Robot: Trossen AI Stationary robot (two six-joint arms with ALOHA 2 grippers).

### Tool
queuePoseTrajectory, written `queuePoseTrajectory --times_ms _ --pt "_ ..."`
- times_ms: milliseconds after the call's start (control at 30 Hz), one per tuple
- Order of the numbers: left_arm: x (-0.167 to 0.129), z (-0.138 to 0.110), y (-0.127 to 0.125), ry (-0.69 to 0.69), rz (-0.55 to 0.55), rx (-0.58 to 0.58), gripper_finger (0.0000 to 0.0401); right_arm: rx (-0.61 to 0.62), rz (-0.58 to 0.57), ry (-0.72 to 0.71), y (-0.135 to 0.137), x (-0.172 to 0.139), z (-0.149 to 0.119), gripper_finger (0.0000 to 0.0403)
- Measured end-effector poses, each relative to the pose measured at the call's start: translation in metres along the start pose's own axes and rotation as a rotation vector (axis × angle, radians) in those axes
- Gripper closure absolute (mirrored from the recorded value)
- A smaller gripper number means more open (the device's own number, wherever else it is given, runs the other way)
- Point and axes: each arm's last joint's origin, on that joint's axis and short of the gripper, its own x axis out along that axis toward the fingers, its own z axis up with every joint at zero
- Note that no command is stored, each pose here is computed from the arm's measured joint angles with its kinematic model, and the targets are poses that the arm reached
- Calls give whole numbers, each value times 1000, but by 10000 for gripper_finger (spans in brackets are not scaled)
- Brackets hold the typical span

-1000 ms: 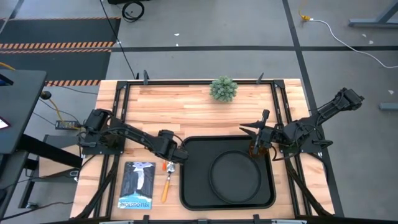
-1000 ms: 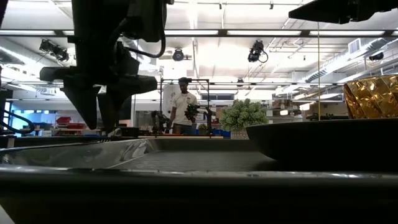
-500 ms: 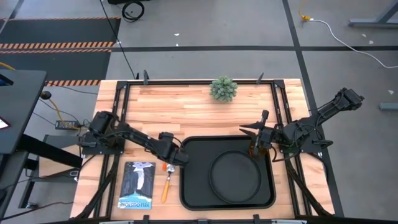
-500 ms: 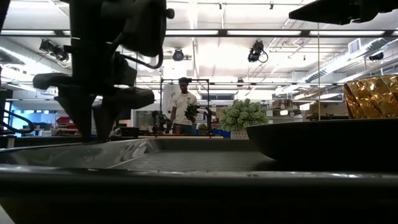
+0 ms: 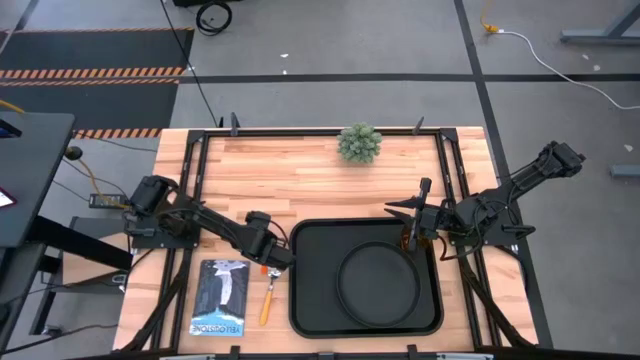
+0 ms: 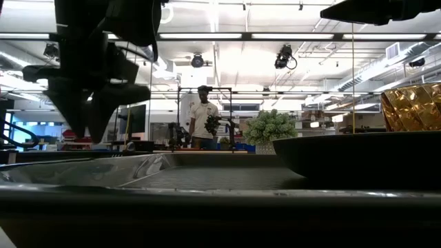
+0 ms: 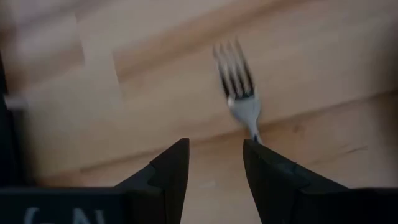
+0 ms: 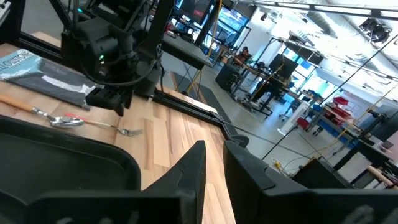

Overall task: Pick and place plate/cup/fork/spoon on tray
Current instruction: Put the orange fork on the black tray to the left of the black plate

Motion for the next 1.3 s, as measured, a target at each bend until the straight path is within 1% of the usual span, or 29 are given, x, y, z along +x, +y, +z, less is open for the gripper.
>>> queuePoseTrajectory --times_ms 67,133,200,333,400,433,600,800,967,1200,1300 --pt "-1 3 7 -19 -14 -5 242 0 -1 -1 0 0 0 339" --pt "4 4 18 -9 -17 -17 247 2 -1 -2 0 0 0 339" --pt "14 1 27 17 -69 -52 256 -2 1 2 0 0 0 339" --pt "24 -2 42 34 -190 -169 274 -4 3 4 1 1 0 339" --pt "22 -2 40 69 -265 -202 281 -4 3 3 1 1 0 339" --pt "21 -2 38 84 -286 -204 283 -5 3 3 1 2 0 339" --pt "16 -1 26 115 -345 -225 282 5 9 -10 2 3 1 339" --pt "20 -1 15 117 -313 -215 273 -3 28 -10 3 4 0 339" --pt "27 -4 11 130 -273 -196 273 0 31 -15 3 4 0 339" --pt "32 -7 8 152 -261 -188 273 3 34 -18 3 4 0 339" --pt "33 -8 7 155 -255 -186 280 4 36 -20 3 4 0 339"
